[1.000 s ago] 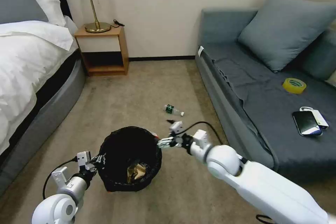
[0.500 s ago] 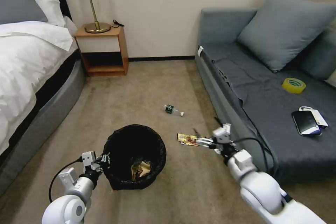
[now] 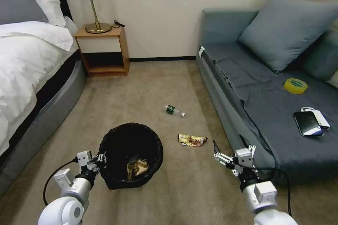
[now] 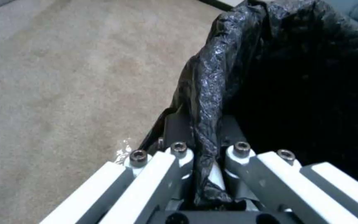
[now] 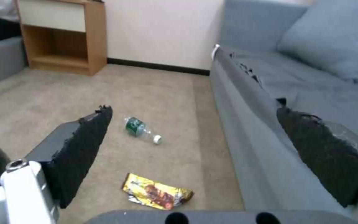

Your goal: Pick up the trash bin, then pick up the garbage on the floor and place it into the trash bin.

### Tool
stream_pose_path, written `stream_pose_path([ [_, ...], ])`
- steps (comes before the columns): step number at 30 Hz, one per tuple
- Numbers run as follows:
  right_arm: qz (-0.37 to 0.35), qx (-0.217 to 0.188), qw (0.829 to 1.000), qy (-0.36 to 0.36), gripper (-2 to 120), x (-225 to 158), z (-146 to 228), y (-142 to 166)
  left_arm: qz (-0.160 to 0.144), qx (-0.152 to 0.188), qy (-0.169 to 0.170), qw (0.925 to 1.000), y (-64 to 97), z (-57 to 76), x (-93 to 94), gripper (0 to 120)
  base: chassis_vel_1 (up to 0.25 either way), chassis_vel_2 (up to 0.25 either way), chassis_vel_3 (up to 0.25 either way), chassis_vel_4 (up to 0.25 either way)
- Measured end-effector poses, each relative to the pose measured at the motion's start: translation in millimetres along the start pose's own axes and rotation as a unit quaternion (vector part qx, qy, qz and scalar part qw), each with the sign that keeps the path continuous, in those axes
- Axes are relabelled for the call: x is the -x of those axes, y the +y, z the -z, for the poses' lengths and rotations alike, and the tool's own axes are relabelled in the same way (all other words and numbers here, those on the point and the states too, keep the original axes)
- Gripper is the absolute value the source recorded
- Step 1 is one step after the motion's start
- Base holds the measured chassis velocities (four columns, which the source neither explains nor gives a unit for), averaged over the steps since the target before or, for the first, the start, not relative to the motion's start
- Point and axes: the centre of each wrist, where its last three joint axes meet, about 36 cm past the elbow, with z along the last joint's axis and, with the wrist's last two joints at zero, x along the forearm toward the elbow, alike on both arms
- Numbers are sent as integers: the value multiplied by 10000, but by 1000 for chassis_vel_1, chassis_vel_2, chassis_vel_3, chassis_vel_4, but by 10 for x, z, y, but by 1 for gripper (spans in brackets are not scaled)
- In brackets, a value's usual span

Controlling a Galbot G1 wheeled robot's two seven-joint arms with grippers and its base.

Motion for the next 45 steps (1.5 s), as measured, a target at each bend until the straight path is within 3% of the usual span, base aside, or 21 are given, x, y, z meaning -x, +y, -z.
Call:
stream_pose_path([
  [8, 5, 195, 9997, -122, 100, -60, -10, 72, 7, 1, -50, 10000, -36, 35, -37, 4, 0, 0, 0, 0],
  [45, 463, 157, 9987, -166, 100, -21, -130, 122, 183, -65, -125, 9997, 80, 48, -39, 4, -3, 2, 4, -3],
])
